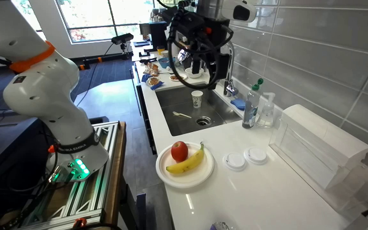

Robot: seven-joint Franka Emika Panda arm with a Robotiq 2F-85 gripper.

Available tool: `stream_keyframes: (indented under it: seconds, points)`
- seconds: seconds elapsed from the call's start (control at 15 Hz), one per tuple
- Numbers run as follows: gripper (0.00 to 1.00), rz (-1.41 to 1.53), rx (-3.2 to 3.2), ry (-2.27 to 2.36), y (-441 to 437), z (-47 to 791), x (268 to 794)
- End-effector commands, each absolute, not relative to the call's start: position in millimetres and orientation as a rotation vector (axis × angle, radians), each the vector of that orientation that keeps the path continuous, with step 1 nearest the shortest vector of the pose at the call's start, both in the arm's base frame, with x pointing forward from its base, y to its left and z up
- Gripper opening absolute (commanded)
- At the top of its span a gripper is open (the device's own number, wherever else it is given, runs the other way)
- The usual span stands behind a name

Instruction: Move the left bottle backwards

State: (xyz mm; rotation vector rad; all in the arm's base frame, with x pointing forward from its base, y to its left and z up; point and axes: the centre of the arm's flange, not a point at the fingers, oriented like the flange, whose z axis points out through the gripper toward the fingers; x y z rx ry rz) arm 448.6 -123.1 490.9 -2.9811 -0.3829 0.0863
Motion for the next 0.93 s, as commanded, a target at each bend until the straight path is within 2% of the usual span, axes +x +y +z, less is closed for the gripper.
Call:
stream_keyframes:
  seconds: [0.0,0.87]
  points:
    - [1.0,0.005,-3.002,-0.522,-92,468,486]
    - [1.0,-0.449,-3.0,-0.714,-19,426,569]
